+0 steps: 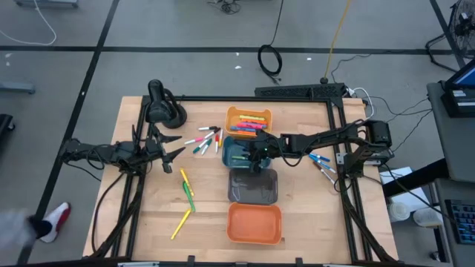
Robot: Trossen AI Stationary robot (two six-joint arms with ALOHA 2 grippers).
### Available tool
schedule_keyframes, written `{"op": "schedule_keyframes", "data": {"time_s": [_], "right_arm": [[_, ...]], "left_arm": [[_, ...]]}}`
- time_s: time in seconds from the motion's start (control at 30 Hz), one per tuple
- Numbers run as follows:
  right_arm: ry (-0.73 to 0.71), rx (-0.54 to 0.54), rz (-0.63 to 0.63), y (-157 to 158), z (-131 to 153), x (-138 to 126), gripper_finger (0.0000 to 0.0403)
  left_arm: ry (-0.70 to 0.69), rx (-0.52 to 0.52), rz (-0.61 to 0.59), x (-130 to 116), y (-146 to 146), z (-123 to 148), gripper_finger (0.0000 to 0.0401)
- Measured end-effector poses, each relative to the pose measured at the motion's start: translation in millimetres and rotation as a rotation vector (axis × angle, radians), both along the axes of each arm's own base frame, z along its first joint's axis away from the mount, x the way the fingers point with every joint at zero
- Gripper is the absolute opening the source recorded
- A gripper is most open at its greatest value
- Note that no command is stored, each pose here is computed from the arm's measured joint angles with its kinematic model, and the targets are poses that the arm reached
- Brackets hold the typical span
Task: Pick & Place Markers
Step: Put the brown thin dry erase marker into the blue bin
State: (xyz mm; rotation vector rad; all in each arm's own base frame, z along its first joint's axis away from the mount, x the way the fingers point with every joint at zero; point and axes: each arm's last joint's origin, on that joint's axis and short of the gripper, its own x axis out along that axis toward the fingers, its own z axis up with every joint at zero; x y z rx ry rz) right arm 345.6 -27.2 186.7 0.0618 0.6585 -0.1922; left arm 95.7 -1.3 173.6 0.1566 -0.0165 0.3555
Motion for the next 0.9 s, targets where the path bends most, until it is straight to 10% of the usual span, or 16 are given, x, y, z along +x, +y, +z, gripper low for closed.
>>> {"op": "schedule_keyframes", "data": {"time_s": [0.4,0.9], "right_arm": [[0.239,-0.065,-0.379,18.5,50.3,-79.3,0.012],[0.53,0.434,-0.622,33.5,-24.3,-179.9,0.0113]], "left_arm": [[0.0,0.0,0.0,0.0,0.0,0.0,0.0214],[0.0,0.0,0.0,0.0,0.0,0.0,0.0214]]}}
